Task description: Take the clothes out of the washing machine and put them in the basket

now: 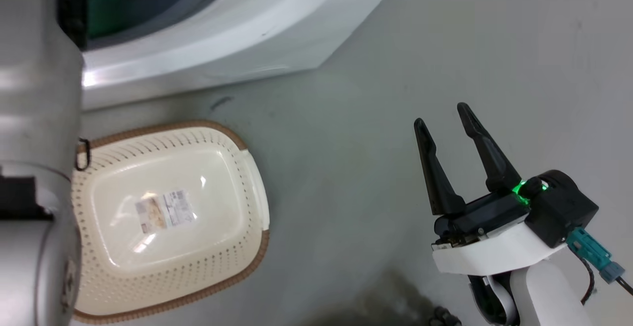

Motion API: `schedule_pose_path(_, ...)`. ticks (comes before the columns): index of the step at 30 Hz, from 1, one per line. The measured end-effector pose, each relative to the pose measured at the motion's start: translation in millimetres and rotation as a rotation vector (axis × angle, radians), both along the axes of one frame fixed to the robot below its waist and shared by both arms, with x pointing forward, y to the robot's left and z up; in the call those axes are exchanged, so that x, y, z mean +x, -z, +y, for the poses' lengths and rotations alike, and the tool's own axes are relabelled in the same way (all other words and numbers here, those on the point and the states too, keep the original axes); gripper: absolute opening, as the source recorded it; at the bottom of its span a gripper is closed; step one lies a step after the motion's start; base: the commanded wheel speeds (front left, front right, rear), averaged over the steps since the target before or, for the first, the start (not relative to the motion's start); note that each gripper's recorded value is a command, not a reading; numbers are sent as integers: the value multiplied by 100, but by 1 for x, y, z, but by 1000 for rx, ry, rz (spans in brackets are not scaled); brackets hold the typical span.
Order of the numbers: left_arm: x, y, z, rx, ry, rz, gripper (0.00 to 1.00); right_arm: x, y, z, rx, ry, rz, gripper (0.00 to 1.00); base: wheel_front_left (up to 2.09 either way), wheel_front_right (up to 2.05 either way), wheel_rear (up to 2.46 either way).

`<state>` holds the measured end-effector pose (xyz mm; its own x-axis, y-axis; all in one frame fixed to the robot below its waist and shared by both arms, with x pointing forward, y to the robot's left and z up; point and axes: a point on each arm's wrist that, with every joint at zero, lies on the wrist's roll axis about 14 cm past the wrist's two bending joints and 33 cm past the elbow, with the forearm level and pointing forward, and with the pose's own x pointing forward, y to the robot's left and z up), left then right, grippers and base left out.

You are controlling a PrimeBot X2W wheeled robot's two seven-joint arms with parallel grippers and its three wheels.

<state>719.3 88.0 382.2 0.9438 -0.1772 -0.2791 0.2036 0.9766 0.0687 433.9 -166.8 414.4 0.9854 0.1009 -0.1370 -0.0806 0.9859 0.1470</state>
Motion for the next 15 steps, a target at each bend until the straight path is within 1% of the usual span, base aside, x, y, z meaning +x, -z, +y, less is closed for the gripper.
schedule_pose_path(1,-6,-5,0,11,11,-25,0,0,-4,0,-4,0,-8,100,0,0,0)
schedule_pose_path(4,-19,-29,3,-9,5,-102,0,-2,-18,0,-3,0,-38,100,0,0,0)
schedule_pose_path(8,-49,-46,10,-51,-11,-126,0,-10,-39,-1,-4,4,-78,100,0,0,0)
schedule_pose_path(11,-68,-80,11,-86,-2,-207,0,-22,-51,-2,0,11,-90,100,0,0,0)
schedule_pose_path(15,-107,-103,11,-121,8,-262,0,-37,-67,0,8,11,-112,100,0,0,0)
